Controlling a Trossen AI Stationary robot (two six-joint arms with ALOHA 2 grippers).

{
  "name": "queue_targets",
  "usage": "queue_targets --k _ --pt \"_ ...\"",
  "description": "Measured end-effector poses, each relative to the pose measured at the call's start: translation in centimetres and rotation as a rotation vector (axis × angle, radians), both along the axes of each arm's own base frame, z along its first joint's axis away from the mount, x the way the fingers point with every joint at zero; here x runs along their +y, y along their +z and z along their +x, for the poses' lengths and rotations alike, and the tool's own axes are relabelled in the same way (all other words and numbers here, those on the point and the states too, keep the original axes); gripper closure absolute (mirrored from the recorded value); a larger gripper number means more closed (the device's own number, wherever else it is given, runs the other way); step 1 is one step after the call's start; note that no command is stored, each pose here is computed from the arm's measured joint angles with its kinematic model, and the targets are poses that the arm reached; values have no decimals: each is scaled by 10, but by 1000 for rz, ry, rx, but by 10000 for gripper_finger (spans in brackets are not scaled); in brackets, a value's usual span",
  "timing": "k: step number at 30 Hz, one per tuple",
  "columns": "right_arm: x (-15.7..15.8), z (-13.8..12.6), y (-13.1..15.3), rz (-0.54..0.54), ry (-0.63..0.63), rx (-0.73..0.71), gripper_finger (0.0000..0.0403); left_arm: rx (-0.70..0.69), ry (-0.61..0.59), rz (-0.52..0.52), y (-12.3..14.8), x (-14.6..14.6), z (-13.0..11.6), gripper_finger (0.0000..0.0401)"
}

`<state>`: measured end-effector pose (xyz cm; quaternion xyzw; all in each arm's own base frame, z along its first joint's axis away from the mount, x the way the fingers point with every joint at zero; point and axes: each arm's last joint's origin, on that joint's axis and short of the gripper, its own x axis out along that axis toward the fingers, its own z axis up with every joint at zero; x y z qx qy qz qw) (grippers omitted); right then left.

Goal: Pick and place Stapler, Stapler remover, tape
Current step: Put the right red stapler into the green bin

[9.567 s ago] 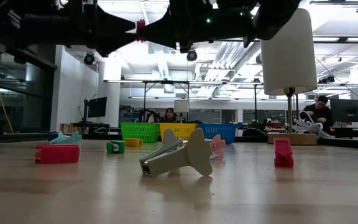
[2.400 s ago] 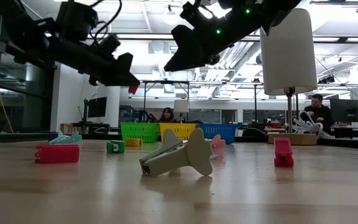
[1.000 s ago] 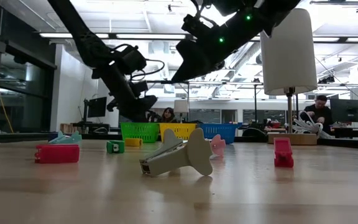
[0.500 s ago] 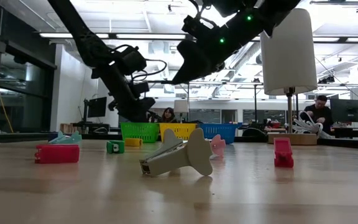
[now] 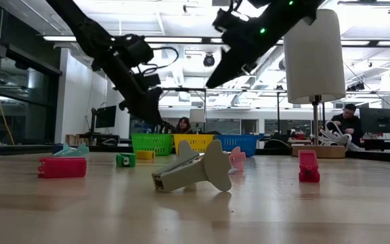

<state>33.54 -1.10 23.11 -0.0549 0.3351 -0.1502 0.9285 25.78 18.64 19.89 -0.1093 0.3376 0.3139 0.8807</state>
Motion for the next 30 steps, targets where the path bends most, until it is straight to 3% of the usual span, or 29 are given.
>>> queue_targets --k 5,11,18,23,30 --pt "7 -17 -1 41 163 166 284 -48 -94 -46 13 -12 -2 183" --pt "28 -31 -9 -50 448 364 284 -39 -168 -51 22 -34 2 183" --pt "54 -35 -10 -60 678 380 284 -1 -201 -39 26 -56 6 183" --pt "74 -32 -16 -26 778 365 284 7 -218 -40 25 -64 9 183" --pt "102 -32 -33 -67 888 414 283 -3 -207 -54 25 -67 11 183"
